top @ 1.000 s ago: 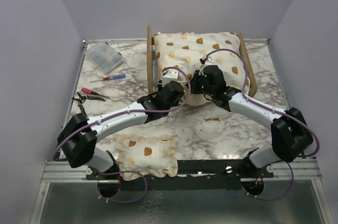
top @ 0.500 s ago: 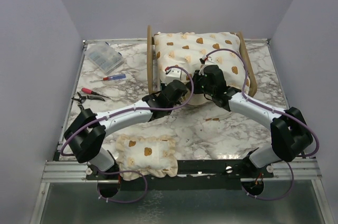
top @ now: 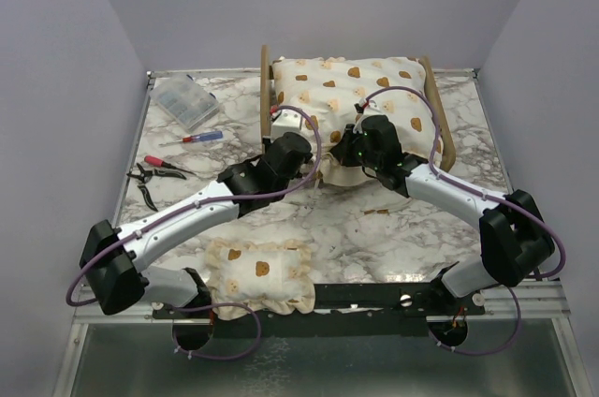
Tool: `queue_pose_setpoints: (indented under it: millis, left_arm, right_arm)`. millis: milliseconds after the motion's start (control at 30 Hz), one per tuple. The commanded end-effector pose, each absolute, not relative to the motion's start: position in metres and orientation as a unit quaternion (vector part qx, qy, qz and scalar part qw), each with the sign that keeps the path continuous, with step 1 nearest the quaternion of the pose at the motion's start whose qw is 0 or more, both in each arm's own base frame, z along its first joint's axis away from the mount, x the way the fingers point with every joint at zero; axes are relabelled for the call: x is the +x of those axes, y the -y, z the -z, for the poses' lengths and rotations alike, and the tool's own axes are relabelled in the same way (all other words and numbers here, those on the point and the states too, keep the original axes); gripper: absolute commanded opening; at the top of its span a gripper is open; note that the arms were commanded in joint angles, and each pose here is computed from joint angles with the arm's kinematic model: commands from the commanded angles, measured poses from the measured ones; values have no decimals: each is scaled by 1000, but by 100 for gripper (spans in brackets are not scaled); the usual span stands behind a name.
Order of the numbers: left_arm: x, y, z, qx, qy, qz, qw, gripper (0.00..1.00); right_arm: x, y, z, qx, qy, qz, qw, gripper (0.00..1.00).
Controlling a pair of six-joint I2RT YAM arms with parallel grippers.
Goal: Set up the pet bed
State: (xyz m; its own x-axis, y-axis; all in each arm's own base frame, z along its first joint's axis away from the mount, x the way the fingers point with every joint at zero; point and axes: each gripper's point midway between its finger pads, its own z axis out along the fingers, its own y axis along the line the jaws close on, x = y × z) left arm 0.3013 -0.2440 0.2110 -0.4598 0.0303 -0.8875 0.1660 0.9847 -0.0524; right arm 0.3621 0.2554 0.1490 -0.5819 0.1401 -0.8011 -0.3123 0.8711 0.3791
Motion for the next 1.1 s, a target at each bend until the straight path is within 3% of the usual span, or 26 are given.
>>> queue_pose_setpoints:
  millis: [0,200,367,733,1067]
  left_arm:
    - [283,206,-215,50,-868,17,494,0]
    - [254,176,-202,21,-887,8,462,0]
    - [251,167,-222,3,-875,22,483,0]
    - [287,202,-285,48,-840,36,540,0]
    - [335,194,-267,57,-840,-66,536,0]
  right_arm:
    - [365,-237,-148,-42,-858,-216,465,9]
    - [367,-237,-147,-41,-858,-215,464,9]
    - [367,-240,-147,-43,-858,-222,462,9]
    - [369,-253,-158,-55,-849,-249,463,9]
    - [366,-264,-163,-64,-845,-277,454,9]
